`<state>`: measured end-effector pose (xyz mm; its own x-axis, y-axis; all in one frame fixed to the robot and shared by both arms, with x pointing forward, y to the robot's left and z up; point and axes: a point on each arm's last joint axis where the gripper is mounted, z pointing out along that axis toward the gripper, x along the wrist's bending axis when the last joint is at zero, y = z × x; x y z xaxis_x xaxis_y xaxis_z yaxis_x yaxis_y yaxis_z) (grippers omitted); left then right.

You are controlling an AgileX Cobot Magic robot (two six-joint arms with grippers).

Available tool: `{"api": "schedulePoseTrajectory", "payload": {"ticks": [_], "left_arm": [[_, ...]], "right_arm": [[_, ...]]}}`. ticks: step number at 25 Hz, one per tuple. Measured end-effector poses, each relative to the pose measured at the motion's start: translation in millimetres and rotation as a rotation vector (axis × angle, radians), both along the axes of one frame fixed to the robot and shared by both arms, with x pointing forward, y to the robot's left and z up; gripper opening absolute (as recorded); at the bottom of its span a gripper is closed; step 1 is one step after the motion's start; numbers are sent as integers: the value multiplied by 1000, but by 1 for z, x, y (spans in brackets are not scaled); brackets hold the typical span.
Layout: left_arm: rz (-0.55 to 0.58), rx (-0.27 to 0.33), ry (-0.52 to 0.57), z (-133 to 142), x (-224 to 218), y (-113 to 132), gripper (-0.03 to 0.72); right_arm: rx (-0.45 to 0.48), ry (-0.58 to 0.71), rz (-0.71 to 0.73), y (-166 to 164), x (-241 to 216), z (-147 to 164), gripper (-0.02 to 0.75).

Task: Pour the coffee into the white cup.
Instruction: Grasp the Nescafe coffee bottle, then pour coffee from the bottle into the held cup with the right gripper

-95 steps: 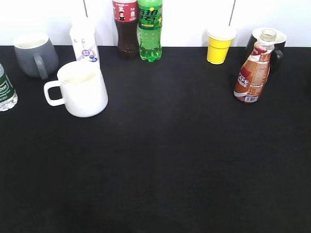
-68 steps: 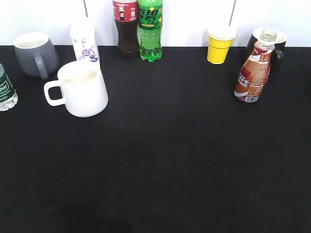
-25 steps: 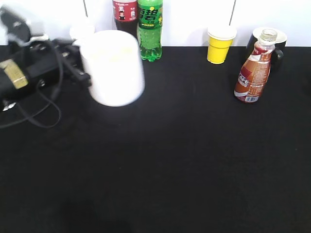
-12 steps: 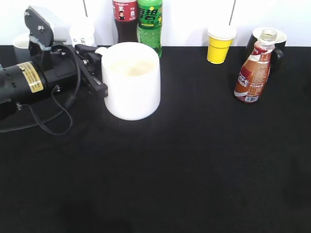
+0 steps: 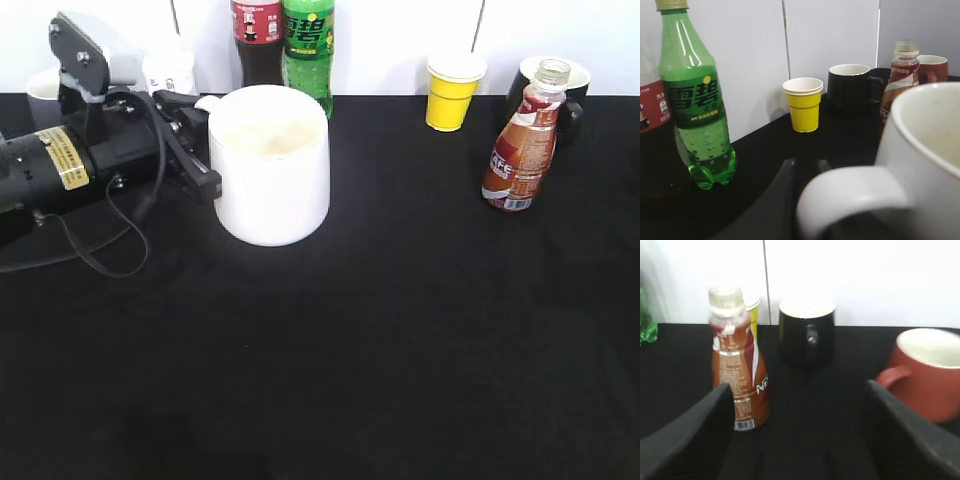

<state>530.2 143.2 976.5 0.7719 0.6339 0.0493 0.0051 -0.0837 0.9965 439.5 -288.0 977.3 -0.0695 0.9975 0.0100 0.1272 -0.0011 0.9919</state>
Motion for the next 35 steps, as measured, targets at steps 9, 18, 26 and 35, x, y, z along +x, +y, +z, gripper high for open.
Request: {"api": "schedulePoseTrajectory", "payload": {"ticks": [9,18,26,35], "left_arm": [[0,0,0,0,0,0,64],[0,-1,1,0,0,0,64],[0,-1,1,0,0,0,64],[-12,-4,2,3,2,-3,63]], "right_arm": [[24,112,179,19,70,-54,643],[37,147,311,33,137,-87,649],[37,103,349,37,160,-90,516],[-65,-11,513,49,149,-34,516]]}}
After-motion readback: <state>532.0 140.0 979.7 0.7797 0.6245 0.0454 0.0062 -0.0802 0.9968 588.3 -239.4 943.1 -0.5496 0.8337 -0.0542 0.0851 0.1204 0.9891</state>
